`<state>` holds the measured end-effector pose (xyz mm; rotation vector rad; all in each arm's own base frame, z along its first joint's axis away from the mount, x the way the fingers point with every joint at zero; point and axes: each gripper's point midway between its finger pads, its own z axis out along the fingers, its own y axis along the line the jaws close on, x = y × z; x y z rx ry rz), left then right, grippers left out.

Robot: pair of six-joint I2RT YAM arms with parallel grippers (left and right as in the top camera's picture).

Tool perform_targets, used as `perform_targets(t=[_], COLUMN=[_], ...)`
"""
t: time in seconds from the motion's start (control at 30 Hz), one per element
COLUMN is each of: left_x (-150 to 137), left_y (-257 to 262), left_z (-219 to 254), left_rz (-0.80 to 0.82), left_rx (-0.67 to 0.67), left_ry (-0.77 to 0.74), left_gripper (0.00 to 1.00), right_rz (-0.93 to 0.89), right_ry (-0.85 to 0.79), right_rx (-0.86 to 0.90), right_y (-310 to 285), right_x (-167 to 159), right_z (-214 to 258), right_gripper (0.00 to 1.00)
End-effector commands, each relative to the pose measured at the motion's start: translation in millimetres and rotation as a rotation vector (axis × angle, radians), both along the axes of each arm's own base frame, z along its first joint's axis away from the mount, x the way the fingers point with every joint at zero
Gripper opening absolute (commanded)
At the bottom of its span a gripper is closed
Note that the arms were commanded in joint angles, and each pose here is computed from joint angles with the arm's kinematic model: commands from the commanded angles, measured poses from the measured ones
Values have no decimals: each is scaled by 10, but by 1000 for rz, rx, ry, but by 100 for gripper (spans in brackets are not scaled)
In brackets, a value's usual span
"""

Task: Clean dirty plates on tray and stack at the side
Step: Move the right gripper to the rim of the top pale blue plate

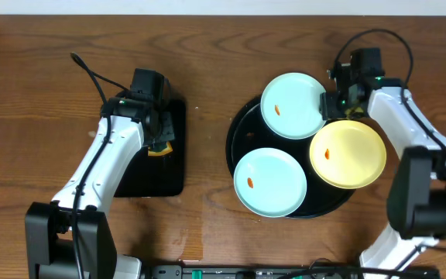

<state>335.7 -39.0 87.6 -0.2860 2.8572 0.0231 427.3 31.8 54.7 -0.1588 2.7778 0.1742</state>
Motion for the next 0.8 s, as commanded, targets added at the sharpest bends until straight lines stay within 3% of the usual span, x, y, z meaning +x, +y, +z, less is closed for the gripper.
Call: perform_targets(t=[0.0,0.17,0.57,0.77], left_x=[76,77,77,76], left_y=[-11,-11,-11,-11], left_z=[124,124,124,124], left_rz=[-16,-16,-16,-16], left_rx=[-3,-4,-4,-4], left_ry=[-38,-39,-39,-38], left_gripper=[7,7,7,7], right_rz=[29,13,-15,-103], right_ry=[-89,-73,27,71], right_rx=[104,67,41,64], right_y=[197,128,75,68], right_x=[32,34,104,35], right_z=[435,353,-297,-325], right_gripper=[60,43,37,13])
